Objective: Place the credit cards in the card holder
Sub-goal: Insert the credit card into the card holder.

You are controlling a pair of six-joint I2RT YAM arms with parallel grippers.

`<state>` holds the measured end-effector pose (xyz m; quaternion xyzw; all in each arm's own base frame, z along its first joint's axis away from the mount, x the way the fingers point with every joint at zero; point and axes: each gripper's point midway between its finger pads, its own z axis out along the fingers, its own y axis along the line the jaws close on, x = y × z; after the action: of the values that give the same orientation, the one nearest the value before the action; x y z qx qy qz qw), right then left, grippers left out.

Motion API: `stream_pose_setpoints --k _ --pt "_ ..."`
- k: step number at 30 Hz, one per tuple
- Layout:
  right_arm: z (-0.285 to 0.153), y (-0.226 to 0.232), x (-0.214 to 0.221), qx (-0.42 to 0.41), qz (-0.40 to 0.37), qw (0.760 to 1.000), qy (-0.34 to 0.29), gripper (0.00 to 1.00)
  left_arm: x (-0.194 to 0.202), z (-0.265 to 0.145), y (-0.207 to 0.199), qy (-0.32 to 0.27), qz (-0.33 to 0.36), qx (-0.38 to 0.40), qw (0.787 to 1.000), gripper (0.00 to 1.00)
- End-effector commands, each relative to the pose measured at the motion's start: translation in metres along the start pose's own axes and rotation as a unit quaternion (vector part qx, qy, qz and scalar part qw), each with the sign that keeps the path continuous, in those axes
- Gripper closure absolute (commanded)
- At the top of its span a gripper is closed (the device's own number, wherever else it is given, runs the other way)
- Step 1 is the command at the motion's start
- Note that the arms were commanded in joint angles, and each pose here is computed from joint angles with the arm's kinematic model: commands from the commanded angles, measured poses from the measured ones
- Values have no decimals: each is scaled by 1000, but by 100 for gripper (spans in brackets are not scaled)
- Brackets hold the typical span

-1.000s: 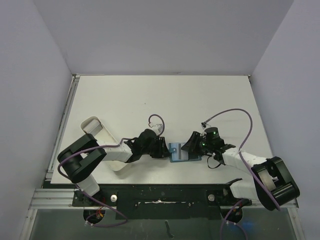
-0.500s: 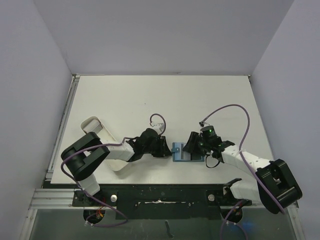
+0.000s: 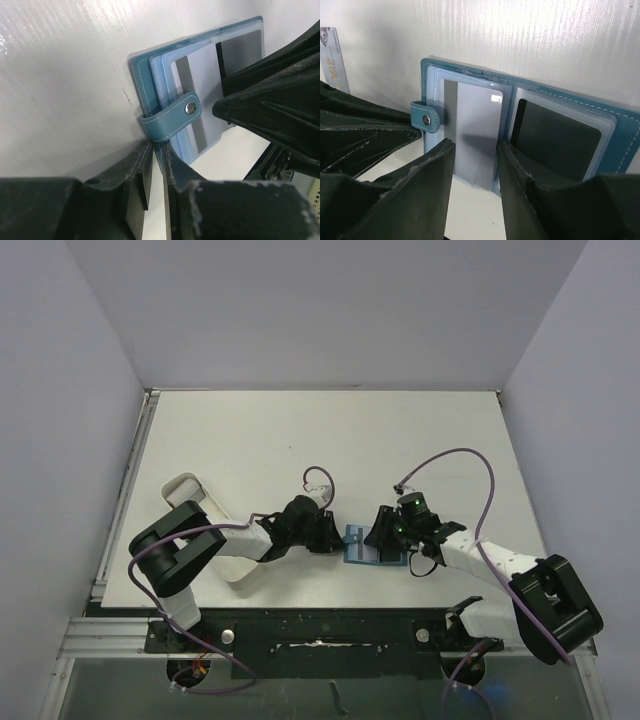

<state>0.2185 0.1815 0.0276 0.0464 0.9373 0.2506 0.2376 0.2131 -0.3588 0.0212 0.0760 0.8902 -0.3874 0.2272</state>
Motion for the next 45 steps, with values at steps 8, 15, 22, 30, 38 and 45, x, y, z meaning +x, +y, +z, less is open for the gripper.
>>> stream_pose_setpoints --k 8,15,22,30,38,45 --pt "-19 4 -22 30 -19 999 -32 54 -10 2 -11 -11 9 12 1000 86" --pt "-12 10 -17 10 -15 1000 -21 60 -9 4 -13 -9 5 19 1000 86" --pt "-6 16 -16 -1 -7 1000 -18 61 -11 6 -18 -9 3 29 1000 86" --pt "-17 9 -19 27 7 999 -35 57 -16 0 -25 -21 -5 40 999 86" --pt "-20 5 -22 39 12 998 -44 57 -19 -2 -37 -31 -23 72 997 86" --pt "-9 1 -16 45 13 999 -28 54 -11 3 -36 -17 -25 79 996 86"
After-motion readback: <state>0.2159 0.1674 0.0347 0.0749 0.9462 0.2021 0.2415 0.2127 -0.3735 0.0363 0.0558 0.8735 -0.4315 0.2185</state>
